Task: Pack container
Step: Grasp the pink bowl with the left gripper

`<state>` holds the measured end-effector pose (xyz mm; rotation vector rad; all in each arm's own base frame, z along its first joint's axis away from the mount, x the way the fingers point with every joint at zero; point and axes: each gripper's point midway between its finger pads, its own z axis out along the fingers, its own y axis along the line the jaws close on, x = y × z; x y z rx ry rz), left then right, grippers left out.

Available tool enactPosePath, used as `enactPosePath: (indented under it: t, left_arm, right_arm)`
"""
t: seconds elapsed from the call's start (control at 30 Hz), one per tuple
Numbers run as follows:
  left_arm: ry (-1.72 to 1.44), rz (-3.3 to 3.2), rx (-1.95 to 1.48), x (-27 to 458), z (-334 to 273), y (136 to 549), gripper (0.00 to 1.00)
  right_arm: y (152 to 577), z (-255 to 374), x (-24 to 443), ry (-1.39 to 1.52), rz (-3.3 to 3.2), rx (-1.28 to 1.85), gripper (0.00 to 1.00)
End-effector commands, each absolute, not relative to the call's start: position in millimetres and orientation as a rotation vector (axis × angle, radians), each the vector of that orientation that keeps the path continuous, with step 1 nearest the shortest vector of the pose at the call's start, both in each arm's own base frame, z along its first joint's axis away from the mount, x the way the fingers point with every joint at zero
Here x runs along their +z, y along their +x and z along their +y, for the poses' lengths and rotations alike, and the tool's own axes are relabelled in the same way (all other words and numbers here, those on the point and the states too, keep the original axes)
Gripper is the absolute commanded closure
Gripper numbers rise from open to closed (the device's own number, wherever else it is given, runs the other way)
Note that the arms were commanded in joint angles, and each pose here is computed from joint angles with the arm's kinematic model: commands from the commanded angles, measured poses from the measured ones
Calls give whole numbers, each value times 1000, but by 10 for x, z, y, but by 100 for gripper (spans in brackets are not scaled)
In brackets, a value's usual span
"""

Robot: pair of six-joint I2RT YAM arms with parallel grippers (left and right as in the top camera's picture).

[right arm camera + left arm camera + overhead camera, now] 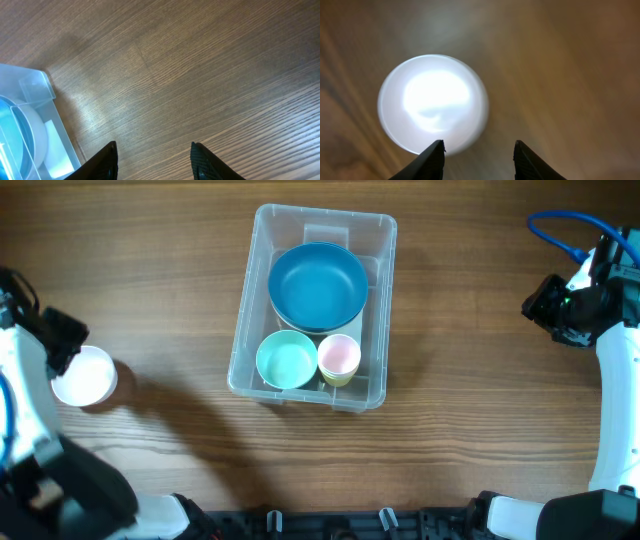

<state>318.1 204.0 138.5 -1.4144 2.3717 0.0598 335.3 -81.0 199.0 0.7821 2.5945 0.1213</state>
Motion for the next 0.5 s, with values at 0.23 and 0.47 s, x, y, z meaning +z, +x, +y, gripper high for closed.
enactPosePath:
  t: [0.23, 0.47]
  left_arm:
    - [-1279, 2585, 146, 923, 1757, 3360, 50]
    - [-1395, 2719, 164, 263, 1859, 3234, 50]
  right_arm:
    - [3353, -821, 1942, 772, 2613, 105, 52]
    - [3352, -822, 1942, 771, 2613, 104, 52]
